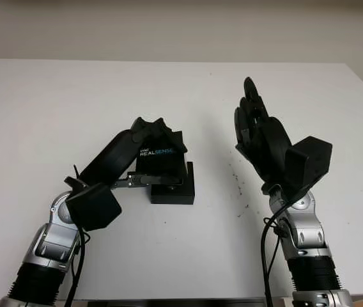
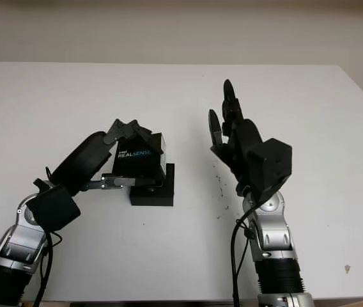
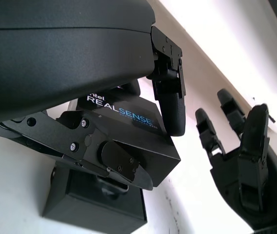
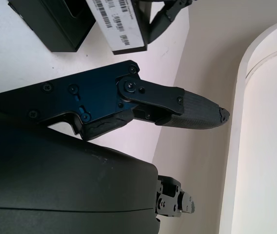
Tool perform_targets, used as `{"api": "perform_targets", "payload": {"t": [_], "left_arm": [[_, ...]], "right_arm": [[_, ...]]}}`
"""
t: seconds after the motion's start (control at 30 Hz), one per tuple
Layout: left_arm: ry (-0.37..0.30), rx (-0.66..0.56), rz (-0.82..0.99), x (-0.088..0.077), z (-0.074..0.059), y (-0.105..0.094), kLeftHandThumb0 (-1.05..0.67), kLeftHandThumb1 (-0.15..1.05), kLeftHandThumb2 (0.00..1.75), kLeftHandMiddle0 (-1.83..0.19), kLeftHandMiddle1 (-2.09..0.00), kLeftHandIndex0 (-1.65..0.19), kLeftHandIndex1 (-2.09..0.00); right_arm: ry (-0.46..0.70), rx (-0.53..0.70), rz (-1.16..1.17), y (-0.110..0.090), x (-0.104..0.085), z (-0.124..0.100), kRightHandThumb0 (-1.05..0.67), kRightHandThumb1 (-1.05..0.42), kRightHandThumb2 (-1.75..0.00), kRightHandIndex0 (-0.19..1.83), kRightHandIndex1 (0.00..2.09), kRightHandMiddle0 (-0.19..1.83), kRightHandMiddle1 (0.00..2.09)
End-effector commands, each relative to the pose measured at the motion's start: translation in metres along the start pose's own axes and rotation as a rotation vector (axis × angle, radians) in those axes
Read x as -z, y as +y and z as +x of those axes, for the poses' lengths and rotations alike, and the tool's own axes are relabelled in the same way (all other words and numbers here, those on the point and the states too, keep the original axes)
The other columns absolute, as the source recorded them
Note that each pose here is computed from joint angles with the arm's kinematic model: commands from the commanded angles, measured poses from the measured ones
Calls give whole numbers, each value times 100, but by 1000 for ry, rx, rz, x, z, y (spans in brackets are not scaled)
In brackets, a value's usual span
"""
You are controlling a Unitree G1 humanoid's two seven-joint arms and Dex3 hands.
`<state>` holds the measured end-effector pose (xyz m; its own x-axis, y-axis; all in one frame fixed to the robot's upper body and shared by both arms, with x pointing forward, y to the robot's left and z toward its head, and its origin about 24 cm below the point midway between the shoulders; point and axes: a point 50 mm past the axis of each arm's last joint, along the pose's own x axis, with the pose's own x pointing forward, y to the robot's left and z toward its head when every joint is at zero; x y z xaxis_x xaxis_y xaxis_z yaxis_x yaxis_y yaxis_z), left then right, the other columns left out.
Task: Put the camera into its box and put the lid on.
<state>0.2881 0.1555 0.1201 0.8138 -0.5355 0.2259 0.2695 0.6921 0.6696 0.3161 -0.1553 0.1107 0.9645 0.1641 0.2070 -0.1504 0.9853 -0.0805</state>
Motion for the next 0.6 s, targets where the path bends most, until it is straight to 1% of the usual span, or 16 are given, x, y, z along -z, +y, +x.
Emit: {"api": "perform_targets", "payload": {"t": [0.0, 0.17, 0.4, 0.47, 0.57], "left_arm": [[4, 11, -11, 1, 0, -4, -17, 105, 8, -28, -165, -19, -149], [30, 54, -13, 2, 0, -10, -16, 105, 8, -28, -168, -20, -152], [62, 91, 12, 4, 0, -16, -13, 105, 8, -30, -167, -22, -151], [71, 99, 15, 4, 1, -18, -13, 105, 9, -28, -173, -21, -153], [83, 110, 6, 3, 2, -20, -13, 105, 9, -27, -174, -21, -155]], "right_arm": [[-29, 3, -7, -1, -5, 2, -76, -105, -62, -16, 5, -14, 4], [-28, 6, -1, 0, -5, 2, -74, -105, -63, -16, 5, -14, 4], [-34, 8, 10, 2, -6, 2, -75, -105, -62, -17, 5, -15, 4], [-33, 9, 10, 3, -6, 2, -74, -105, -63, -17, 5, -15, 4], [-30, 15, 14, 4, -6, 1, -73, -105, -63, -17, 5, -14, 4]]}}
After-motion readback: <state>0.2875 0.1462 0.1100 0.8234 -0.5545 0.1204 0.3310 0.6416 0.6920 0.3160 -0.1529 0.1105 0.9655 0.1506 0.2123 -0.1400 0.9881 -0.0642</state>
